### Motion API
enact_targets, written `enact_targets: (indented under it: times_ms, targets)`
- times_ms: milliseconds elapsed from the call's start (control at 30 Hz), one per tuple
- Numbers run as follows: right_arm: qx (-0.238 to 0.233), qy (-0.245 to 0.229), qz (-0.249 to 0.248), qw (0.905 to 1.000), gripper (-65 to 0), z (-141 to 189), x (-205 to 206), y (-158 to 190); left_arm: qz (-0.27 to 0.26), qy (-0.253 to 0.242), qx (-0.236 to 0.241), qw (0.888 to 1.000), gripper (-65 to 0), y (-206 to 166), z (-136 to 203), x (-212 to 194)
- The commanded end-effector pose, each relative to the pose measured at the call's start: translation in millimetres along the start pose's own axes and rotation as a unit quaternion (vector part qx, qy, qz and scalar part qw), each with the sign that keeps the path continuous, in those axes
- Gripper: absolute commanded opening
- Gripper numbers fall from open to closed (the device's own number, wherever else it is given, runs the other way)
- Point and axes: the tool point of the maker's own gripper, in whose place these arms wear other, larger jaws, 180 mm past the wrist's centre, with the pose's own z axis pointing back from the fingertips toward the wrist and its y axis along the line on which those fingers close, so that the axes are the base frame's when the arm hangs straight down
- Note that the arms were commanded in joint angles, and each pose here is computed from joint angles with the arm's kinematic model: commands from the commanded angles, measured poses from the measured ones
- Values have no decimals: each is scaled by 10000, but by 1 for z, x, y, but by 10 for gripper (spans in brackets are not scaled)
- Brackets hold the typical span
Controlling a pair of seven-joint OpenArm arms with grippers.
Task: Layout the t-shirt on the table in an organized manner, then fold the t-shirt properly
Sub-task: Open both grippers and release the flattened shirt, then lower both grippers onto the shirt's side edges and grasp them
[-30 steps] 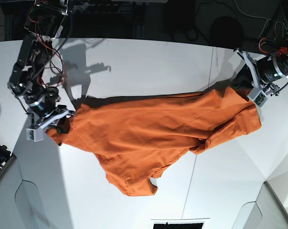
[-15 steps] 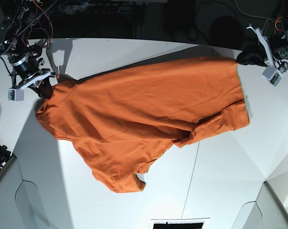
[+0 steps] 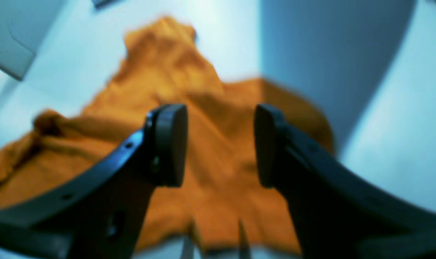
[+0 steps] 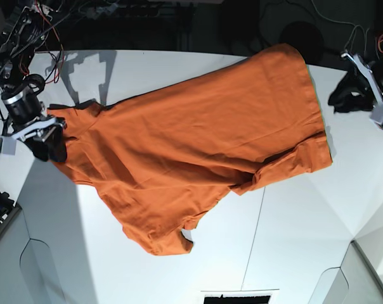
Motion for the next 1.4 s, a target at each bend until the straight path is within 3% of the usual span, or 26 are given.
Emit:
enact_targets:
  times_ms: [0,100,267,467,667,900,1200,1233,1300,1367]
  targets:
    - [35,-299,176,9994,-351,-2,22,2,-224,-180,33,9996,-471,3,2,15]
    - [-5,-367,271,9990,-351,-17,35,3,-482,-384,287,9977,-463,16,-4,28]
    - [124,-82,130,9998,-351,-59,21,5,-638,-379,602,9954,-346,39,-37,24]
    - [166,367,16,9992,-351,-95,-22,6,-780,146,1057,9912,-346,72,-87,11]
    - [15,679,-137,9976,-351,-101,-51,0,-1603,703,1107,9783,-346,67,-120,-1]
    - [-68,755,3,9971,-351,-100,-53,-6,-2372,987,1906,9475,-347,87,-123,-6]
    - [-70,756,0,9971,-351,-100,-53,-6,-2485,1070,1763,9464,-348,83,-125,-10]
    - [-69,755,0,9971,-351,-100,-53,-5,-2516,1091,1694,9466,-360,81,-125,-11]
    - [-74,755,11,9971,-353,-100,-53,-6,-2613,1174,1447,9471,-456,73,-128,-16]
    - [-122,793,107,9967,-437,-100,-54,-8,-2613,1171,1418,9476,-586,72,-128,-17]
